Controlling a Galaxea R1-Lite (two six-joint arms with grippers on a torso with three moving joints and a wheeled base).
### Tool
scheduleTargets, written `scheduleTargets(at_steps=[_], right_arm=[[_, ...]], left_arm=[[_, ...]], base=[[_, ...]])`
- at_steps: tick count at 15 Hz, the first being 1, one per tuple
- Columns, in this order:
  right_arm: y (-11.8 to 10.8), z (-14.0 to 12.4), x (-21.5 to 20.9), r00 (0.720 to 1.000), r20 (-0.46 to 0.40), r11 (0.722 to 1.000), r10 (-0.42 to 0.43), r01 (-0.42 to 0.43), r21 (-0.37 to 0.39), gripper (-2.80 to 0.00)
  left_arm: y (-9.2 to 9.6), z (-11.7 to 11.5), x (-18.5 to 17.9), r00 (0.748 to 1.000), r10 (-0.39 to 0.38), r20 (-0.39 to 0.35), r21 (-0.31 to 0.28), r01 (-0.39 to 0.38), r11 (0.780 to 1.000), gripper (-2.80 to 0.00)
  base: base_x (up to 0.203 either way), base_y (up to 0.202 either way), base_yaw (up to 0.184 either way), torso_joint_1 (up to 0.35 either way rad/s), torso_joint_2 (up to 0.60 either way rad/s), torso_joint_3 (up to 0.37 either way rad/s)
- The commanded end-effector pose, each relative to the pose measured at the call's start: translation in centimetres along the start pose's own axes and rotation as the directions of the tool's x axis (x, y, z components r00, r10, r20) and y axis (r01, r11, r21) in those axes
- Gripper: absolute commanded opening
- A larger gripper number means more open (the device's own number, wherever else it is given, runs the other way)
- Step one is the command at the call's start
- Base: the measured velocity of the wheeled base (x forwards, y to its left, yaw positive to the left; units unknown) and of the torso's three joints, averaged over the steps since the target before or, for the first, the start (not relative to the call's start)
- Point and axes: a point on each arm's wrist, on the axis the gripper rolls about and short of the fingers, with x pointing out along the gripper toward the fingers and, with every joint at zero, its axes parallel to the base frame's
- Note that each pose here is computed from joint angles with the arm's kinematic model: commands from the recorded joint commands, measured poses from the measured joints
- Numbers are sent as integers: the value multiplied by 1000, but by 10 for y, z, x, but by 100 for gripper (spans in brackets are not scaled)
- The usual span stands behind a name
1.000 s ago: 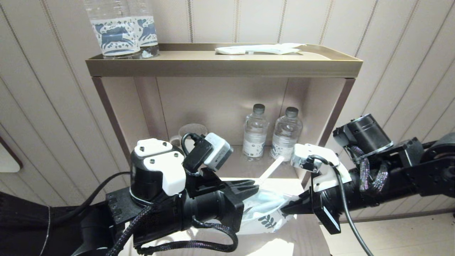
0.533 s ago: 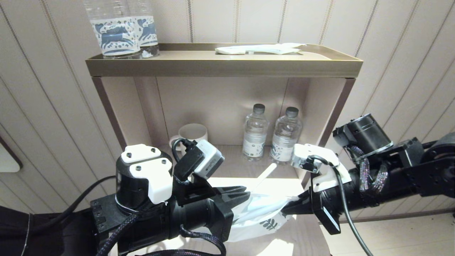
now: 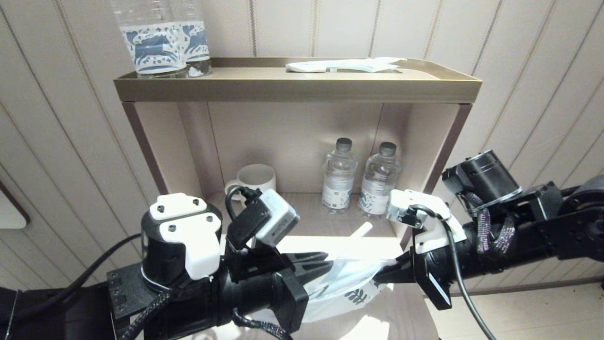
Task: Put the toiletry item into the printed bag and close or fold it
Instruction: Place the toothbrush in the storage bag
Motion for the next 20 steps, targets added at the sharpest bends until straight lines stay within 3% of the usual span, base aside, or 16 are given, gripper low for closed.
scheduleTargets(at_steps=[1, 6, 13, 20], right_arm=[[0, 0, 0, 1000, -1, 1000, 3, -3, -1, -280], [0, 0, 0, 1000, -1, 1000, 2, -2, -1, -280], [-2, -1, 3, 1000, -7, 1000, 5, -5, 4, -280], [0, 0, 1, 1000, -2, 1000, 1, -1, -1, -280]], left_arm=[[-10, -6, 2, 999, -37, -28, 57, 38, 998, -280], [-12, -11, -5, 998, -38, -57, 149, 46, 988, -280], [-9, 2, -4, 1000, 24, -9, 161, -22, 987, -280], [-8, 7, 0, 1000, 30, -3, 161, -30, 986, -280]], base=[[0, 0, 0, 0, 0, 0], [0, 0, 0, 0, 0, 0], [0, 0, 0, 0, 0, 0], [0, 0, 0, 0, 0, 0]])
